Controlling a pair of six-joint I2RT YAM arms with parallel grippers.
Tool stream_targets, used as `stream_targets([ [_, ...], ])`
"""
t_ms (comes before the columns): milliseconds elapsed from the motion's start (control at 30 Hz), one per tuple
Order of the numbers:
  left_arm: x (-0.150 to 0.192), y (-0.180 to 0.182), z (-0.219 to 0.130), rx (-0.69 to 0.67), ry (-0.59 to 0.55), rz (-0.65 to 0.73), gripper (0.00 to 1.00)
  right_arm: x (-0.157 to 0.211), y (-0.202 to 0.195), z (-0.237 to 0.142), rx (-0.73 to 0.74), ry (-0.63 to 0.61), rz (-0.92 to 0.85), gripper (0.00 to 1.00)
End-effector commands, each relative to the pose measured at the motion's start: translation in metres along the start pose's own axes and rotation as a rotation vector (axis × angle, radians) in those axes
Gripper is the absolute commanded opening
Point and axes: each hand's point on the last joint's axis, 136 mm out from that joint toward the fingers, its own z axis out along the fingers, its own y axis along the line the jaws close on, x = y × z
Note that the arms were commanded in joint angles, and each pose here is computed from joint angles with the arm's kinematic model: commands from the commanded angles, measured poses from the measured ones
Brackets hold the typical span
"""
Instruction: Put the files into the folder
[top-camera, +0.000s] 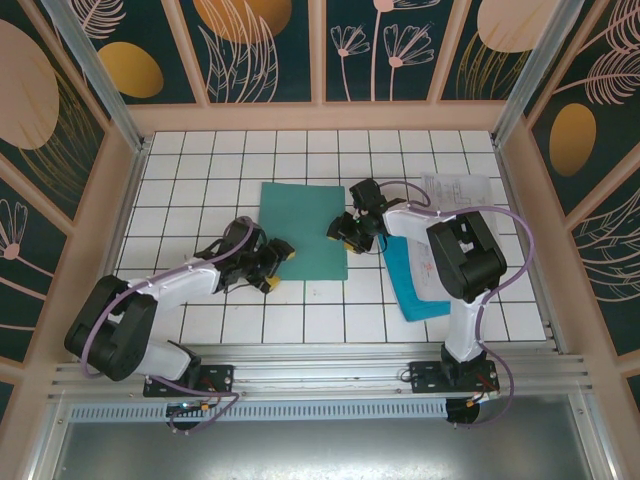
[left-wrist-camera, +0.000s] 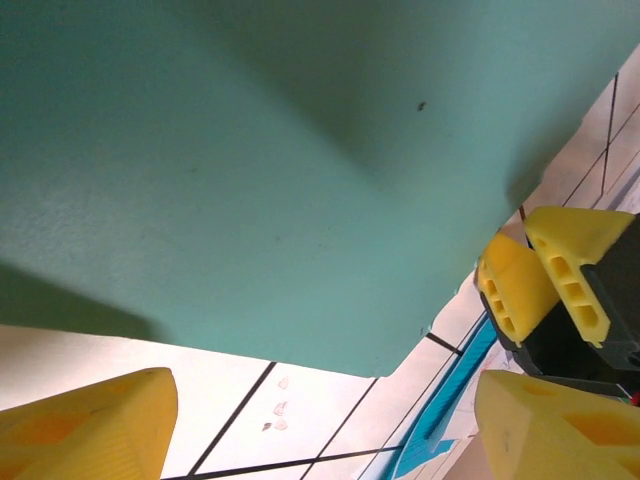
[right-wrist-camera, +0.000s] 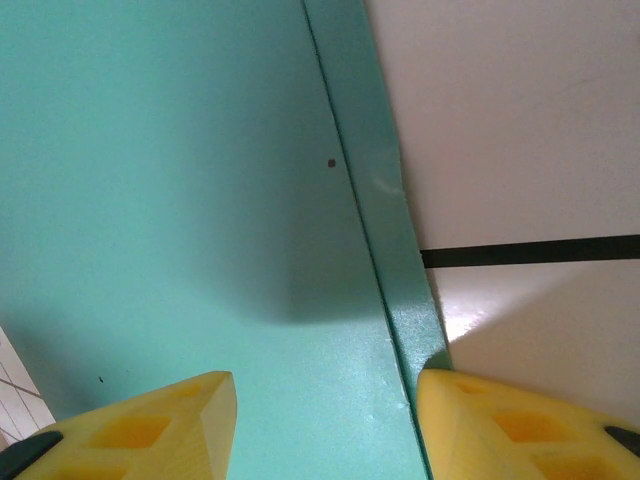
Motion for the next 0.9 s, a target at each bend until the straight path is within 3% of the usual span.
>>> stream_targets([
  [0,0.006,-0.003,0.001,0.042,0.015,-0.087,0.78,0.019,-0.034,0.014,0.103,0.052,0.035,0.53],
  [433,-0.001,0.013,0.01,0.058,-0.028,-0.152,0.76,0.023,-0.037,0.015,0.101,0.062,0.046,0.53],
  [867,0.0,-0.01,0.016,0.15,-0.027,-0.151,0.6,0.025,-0.039,0.017,0.089,0.078,0.048,0.53],
])
